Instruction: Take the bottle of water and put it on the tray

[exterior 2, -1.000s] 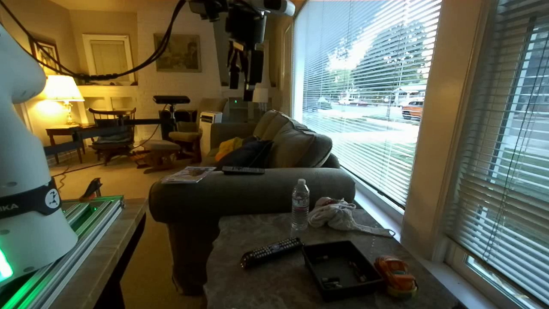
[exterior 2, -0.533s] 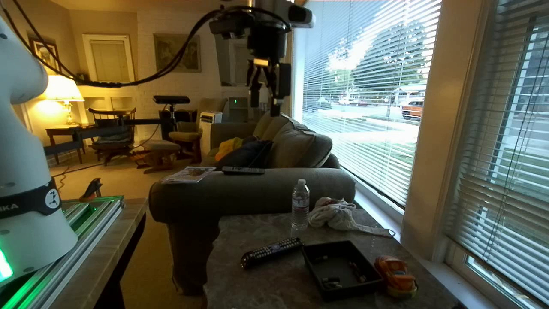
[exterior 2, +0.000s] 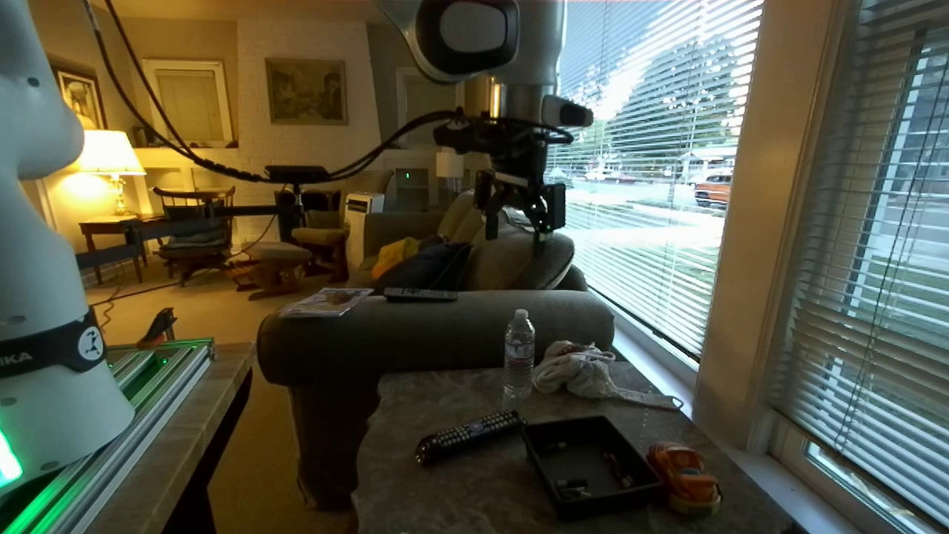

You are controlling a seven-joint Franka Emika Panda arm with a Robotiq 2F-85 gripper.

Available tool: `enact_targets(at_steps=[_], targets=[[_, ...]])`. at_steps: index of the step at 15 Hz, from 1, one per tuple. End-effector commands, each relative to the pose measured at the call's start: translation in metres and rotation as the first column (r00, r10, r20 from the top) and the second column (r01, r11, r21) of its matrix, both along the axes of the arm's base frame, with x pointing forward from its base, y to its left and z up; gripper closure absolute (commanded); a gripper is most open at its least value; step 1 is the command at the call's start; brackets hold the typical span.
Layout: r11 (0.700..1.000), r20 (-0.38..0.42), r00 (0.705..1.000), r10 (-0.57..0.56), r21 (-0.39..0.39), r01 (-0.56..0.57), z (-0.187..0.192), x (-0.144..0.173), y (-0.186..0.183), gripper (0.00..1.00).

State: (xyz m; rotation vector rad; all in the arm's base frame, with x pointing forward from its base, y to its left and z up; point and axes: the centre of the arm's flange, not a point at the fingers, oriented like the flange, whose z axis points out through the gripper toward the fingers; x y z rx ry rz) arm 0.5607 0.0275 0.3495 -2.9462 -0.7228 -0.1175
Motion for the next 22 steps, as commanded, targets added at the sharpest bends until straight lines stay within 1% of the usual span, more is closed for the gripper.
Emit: enact_targets(at_steps=[1, 5, 7, 8, 10, 14, 15, 17, 18, 22], targets=[[0.998, 0.018, 0.998, 0.062, 0.018, -0.062, -0.033, 0.031, 0.024, 0.0], [0.995, 0.053, 0.994, 0.096, 0.023, -0.098, -0.062, 0.047, 0.05, 0.0], [0.992, 0.026, 0.994, 0.104, 0.066, -0.105, -0.068, 0.051, 0.059, 0.0], [0.996, 0.03, 0.996, 0.084, 0.024, -0.085, -0.063, 0.036, 0.055, 0.0], [0.995, 0.026, 0.996, 0.09, 0.036, -0.09, -0.069, 0.04, 0.06, 0.0], [0.995, 0.031, 0.995, 0.09, 0.039, -0.091, -0.068, 0.044, 0.058, 0.0], [0.994, 0.033, 0.995, 0.093, 0.051, -0.095, -0.07, 0.045, 0.057, 0.0], [0.991, 0.049, 0.993, 0.109, 0.078, -0.112, -0.077, 0.06, 0.063, 0.0], [0.991, 0.049, 0.992, 0.114, 0.072, -0.117, -0.082, 0.072, 0.07, 0.0], [0.987, 0.042, 0.99, 0.134, 0.088, -0.137, -0.104, 0.107, 0.098, 0.0]])
